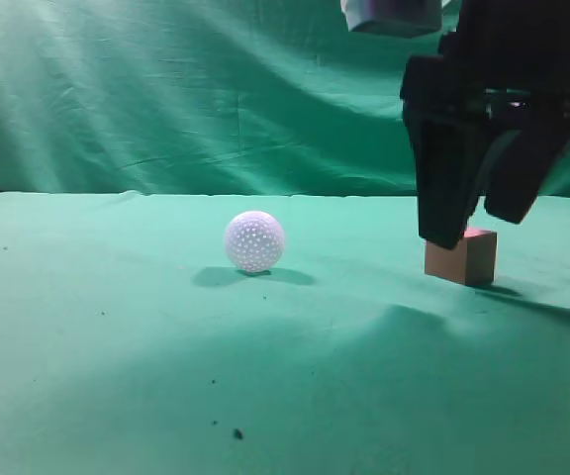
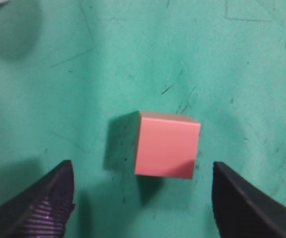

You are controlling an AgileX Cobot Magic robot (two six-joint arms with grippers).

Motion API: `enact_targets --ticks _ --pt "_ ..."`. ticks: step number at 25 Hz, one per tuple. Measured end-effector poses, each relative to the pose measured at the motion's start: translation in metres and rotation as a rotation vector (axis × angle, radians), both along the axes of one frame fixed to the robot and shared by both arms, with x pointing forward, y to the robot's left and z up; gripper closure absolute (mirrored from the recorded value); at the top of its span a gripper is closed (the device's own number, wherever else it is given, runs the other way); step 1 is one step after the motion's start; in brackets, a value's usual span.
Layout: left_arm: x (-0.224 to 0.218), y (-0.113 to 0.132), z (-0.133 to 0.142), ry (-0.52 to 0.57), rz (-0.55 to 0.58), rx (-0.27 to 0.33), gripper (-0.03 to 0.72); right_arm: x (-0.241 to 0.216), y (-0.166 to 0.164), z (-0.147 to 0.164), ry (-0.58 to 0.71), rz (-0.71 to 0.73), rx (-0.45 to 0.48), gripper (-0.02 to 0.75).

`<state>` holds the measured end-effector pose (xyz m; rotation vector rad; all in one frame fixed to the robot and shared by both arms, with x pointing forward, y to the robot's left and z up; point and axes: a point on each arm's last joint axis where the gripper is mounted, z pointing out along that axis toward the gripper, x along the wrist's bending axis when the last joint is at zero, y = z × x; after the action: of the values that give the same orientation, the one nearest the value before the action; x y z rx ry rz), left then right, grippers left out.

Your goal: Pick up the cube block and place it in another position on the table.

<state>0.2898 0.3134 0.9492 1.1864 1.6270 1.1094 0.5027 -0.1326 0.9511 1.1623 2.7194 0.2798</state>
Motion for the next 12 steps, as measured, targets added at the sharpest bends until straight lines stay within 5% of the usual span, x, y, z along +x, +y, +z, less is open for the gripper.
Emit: enact_targets --ticks 6,10,12 --pt "0.000 0.000 0.000 0.000 0.000 0.000 0.453 0.005 0.003 -0.014 0.003 -0.039 0.006 0.225" --pt "0.000 0.000 0.000 0.000 0.000 0.000 0.453 0.007 0.003 -0.014 -0.010 -0.074 0.009 0.455" --pt "0.000 0.000 0.000 0.000 0.000 0.000 0.453 0.008 0.001 -0.014 -0.016 -0.084 -0.010 0.490"
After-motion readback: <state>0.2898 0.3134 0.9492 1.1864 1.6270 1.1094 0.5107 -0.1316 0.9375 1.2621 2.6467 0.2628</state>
